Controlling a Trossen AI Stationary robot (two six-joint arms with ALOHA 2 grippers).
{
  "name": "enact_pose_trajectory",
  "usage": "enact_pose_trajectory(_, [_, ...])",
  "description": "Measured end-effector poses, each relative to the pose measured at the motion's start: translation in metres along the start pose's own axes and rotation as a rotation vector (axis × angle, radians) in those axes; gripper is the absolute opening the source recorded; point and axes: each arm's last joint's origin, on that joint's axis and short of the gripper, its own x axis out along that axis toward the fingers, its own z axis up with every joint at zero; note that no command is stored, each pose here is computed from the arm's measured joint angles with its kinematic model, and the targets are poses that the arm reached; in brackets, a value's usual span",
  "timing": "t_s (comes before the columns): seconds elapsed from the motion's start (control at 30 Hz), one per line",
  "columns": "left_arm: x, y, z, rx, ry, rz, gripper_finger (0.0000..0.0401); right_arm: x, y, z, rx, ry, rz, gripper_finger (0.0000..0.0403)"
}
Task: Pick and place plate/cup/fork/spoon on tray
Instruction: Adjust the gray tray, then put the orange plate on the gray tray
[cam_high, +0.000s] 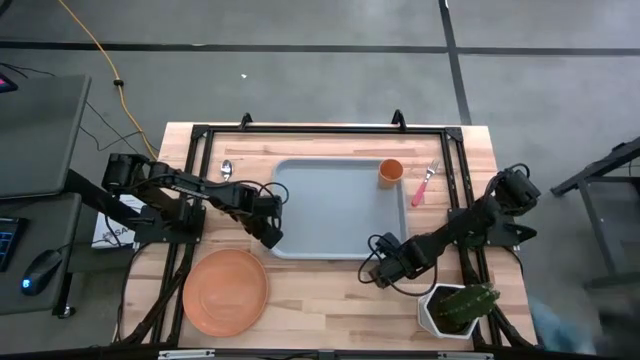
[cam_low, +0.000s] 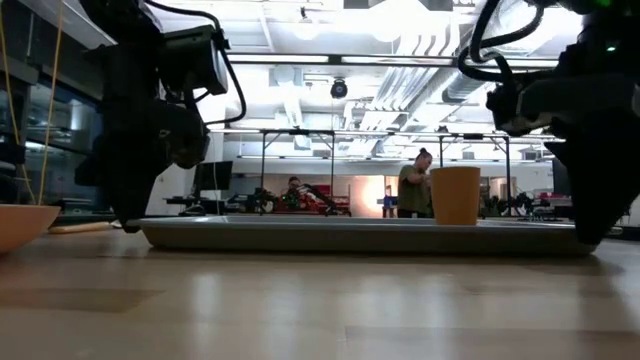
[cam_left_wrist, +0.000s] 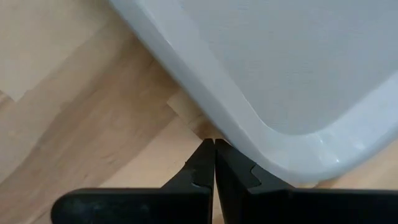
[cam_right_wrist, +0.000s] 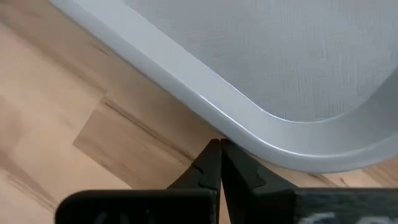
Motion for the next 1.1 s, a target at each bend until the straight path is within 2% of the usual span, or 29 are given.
enact_pose_trajectory(0.17, [-0.007, 0.000, -0.001, 0.104, 0.072, -0.093, 0.0000, -0.013, -0.001, -0.001, -0.052, 0.006, 0.054, 0.0000])
enact_pose_trajectory(0.37, [-0.036, 0.002, -0.015, 0.129, 0.079, -0.182, 0.0000, -0.047, -0.006, -0.008, -0.088, -0.042, 0.177, 0.0000])
enact_pose_trajectory(0.43, [-0.052, -0.001, -0.021, 0.151, 0.021, -0.253, 0.0000, -0.062, -0.008, -0.008, -0.085, -0.102, 0.241, 0.0000])
enact_pose_trajectory(0.57, [-0.089, -0.011, -0.036, 0.256, -0.235, -0.407, 0.0000, -0.092, -0.010, 0.004, -0.039, -0.265, 0.406, 0.0000])
enact_pose_trajectory(0.7, [-0.117, -0.013, -0.052, 0.407, -0.433, -0.511, 0.0000, -0.115, -0.017, 0.019, 0.028, -0.444, 0.497, 0.0000])
enact_pose_trajectory(0.8, [-0.128, -0.009, -0.061, 0.547, -0.502, -0.528, 0.0001, -0.126, -0.024, 0.029, 0.054, -0.520, 0.524, 0.0000])
enact_pose_trajectory(0.9, [-0.136, -0.006, -0.065, 0.613, -0.546, -0.543, 0.0013, -0.134, -0.029, 0.038, 0.078, -0.557, 0.544, 0.0000])
enact_pose_trajectory(1.1, [-0.141, -0.003, -0.067, 0.716, -0.605, -0.540, 0.0077, -0.143, -0.034, 0.050, 0.091, -0.610, 0.585, 0.0000])
